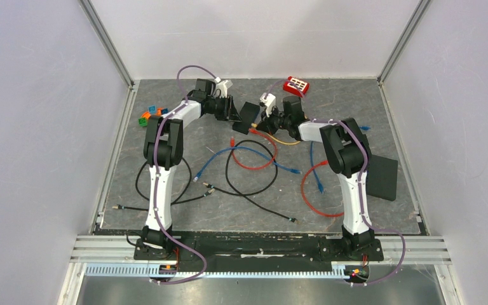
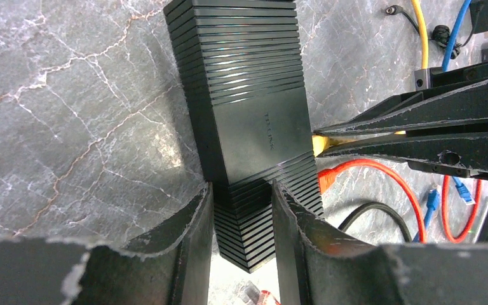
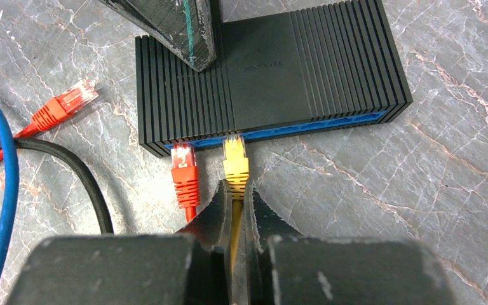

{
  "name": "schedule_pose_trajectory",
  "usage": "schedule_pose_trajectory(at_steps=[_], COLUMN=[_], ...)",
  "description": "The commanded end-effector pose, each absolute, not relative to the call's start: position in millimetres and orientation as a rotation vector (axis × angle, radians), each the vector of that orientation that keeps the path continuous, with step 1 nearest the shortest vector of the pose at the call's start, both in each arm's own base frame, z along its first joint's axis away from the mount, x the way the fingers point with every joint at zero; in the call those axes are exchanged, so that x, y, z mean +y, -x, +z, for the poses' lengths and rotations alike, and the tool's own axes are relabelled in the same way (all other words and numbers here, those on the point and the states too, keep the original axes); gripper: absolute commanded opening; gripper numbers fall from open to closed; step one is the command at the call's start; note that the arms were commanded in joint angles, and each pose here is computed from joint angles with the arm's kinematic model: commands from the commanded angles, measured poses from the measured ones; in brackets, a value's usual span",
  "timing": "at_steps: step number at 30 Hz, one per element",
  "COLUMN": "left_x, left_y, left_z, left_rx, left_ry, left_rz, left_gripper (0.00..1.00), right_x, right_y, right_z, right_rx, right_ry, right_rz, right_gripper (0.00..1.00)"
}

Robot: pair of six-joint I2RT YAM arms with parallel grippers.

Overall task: Insert the plug into the switch port
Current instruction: Insert the connector into the switch port.

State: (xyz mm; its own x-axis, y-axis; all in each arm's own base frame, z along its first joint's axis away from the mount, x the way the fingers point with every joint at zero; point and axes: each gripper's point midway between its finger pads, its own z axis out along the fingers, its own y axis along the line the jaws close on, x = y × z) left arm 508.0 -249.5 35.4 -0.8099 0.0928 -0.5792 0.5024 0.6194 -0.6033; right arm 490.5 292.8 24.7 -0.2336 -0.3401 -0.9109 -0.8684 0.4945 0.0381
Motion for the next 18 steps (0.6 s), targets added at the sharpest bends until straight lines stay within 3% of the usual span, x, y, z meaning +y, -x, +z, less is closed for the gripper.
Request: schedule_pose_trajectory(at_steps=[1, 11, 18], left_x=[-319.9, -292.5, -260.8], left_y=[-426.4, -492.3, -523.3], left_z=[39.1, 73.7, 90.8], left_rx=[2.373, 2.319, 2.317], left_ry=[-0.715, -0.552, -0.372], left_rz=[-1.4, -1.071, -0.879], left_gripper=[0.41, 0.43, 0.47], right_x=[366.2, 343.8, 323.1], right_y=[-499.9, -502.9, -512.6], right_z=[94.4, 83.9, 101.1], right_rx=[1.459, 1.558, 1.588], right_ry=[1.058, 0.959, 0.873], right_rz=[0.729, 0.632, 0.527], right_gripper=[0.0, 0.01, 0.27])
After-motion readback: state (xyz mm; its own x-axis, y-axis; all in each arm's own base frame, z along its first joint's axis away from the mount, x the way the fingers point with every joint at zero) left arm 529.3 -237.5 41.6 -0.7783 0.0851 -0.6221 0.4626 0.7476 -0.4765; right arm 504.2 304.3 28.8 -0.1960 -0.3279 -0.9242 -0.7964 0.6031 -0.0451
